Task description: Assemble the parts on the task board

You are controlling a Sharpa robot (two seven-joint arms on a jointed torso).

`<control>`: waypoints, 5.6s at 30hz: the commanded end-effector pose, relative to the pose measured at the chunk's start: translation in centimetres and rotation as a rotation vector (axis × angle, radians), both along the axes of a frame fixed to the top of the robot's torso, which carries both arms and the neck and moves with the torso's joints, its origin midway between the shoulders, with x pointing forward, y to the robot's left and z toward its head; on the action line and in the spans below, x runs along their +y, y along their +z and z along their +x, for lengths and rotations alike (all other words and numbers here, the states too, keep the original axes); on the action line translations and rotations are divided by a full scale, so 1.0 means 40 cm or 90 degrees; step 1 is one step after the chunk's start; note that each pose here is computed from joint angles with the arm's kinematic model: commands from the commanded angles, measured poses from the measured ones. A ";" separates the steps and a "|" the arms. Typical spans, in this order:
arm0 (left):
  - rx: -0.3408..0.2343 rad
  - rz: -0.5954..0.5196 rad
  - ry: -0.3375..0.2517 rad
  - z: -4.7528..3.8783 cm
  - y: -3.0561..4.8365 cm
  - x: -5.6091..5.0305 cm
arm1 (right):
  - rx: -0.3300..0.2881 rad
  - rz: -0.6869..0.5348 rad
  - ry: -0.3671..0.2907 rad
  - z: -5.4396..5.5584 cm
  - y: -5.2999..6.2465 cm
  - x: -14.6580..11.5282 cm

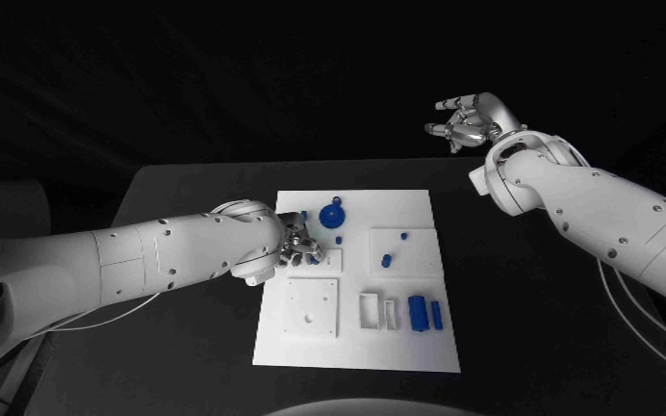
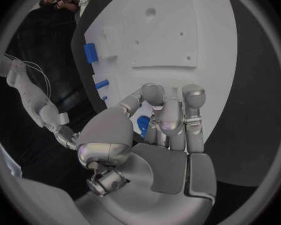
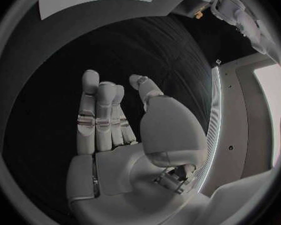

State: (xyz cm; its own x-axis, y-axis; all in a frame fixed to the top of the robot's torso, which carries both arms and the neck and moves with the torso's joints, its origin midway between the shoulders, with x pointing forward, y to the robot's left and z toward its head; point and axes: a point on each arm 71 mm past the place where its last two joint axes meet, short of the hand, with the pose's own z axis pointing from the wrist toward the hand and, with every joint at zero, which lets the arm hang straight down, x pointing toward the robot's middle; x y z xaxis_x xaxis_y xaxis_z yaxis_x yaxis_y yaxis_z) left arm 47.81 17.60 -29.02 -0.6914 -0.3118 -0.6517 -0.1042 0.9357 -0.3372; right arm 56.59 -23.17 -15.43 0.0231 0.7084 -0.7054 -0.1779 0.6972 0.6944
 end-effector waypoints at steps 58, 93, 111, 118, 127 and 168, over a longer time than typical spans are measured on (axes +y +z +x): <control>0.003 -0.004 -0.017 0.001 -0.009 0.007 | 0.021 -0.012 0.010 -0.008 -0.039 0.007; -0.036 -0.023 -0.019 0.110 0.182 0.078 | 0.032 -0.007 0.003 -0.006 -0.053 -0.003; -0.007 0.036 0.005 0.253 0.225 0.106 | 0.035 -0.006 0.008 -0.004 -0.056 0.008; -0.003 0.045 0.007 0.278 0.220 0.107 | 0.035 -0.004 0.010 -0.004 -0.055 0.012; 0.013 0.050 0.019 0.289 0.183 0.106 | 0.035 0.000 0.011 -0.004 -0.054 0.016; 0.054 0.047 0.044 0.279 0.107 0.128 | 0.039 0.000 0.021 -0.006 -0.053 0.023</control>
